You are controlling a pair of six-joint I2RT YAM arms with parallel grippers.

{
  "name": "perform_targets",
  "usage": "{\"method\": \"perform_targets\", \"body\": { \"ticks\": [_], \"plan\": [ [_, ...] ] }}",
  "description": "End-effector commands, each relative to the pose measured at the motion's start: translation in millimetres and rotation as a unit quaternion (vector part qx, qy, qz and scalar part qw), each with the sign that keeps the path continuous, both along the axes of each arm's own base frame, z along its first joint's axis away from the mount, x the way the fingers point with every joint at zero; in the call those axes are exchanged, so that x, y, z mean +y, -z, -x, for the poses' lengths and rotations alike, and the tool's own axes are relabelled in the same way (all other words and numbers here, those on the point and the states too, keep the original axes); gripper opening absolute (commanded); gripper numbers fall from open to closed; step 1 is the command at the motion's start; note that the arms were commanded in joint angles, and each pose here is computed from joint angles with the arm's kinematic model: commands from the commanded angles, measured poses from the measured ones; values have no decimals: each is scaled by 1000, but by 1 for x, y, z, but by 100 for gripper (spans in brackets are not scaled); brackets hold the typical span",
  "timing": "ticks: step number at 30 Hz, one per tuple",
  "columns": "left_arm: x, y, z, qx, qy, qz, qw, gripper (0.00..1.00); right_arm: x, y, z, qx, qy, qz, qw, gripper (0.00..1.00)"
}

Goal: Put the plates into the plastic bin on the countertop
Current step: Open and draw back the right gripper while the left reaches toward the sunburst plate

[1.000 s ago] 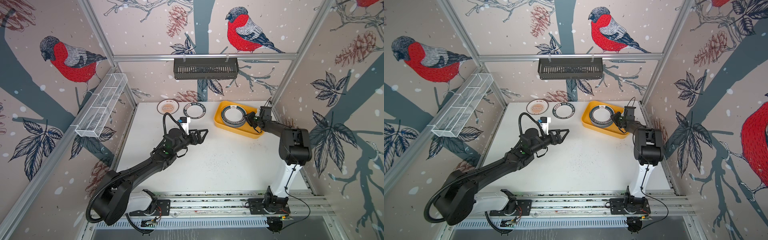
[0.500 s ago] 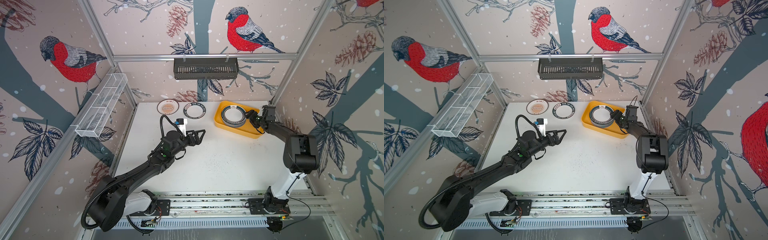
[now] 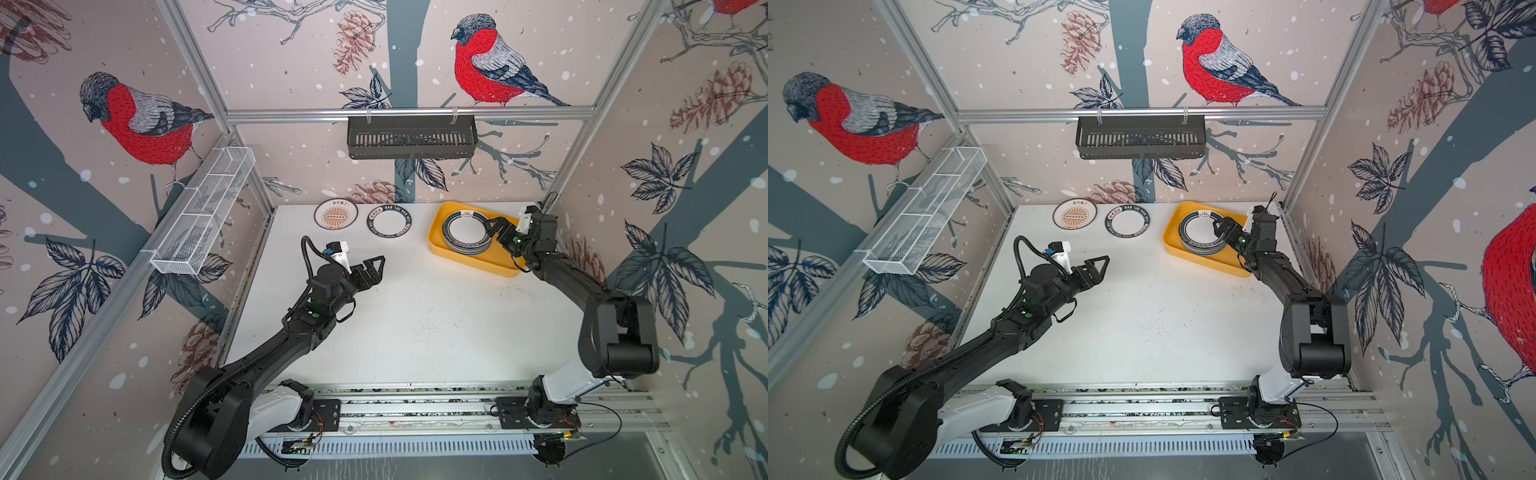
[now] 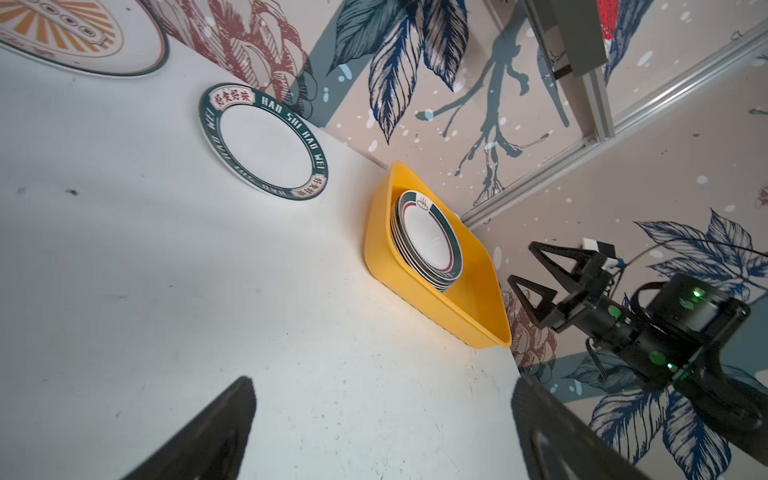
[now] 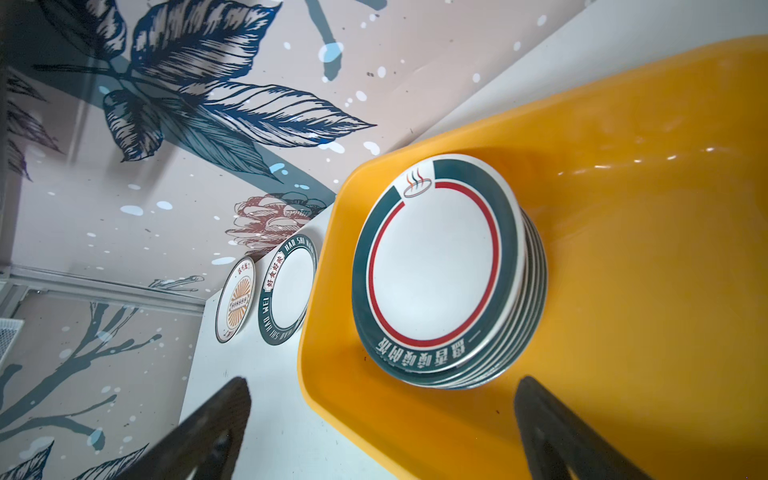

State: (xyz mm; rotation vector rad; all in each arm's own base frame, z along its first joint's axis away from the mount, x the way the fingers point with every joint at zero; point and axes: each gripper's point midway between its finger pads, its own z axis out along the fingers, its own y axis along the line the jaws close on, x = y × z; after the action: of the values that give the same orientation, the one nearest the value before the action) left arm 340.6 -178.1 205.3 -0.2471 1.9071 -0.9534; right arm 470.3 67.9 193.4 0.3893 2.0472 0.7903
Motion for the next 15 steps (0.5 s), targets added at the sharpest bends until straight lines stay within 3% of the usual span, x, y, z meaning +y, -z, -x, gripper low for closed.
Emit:
{"method": "perform_targets", "body": {
  "ticks": [1,9,15],
  "plan": [
    [15,4,-9,16,-27,-1,1000,96,6,-24,0,-52,-19,23,998,100],
    [52,24,-41,54,-44,11,998,96,43,-55,14,-121,-73,50,989,100],
    [92,48,-64,101,-94,11,990,96,76,-65,28,-157,-114,75,978,100]
  ]
}}
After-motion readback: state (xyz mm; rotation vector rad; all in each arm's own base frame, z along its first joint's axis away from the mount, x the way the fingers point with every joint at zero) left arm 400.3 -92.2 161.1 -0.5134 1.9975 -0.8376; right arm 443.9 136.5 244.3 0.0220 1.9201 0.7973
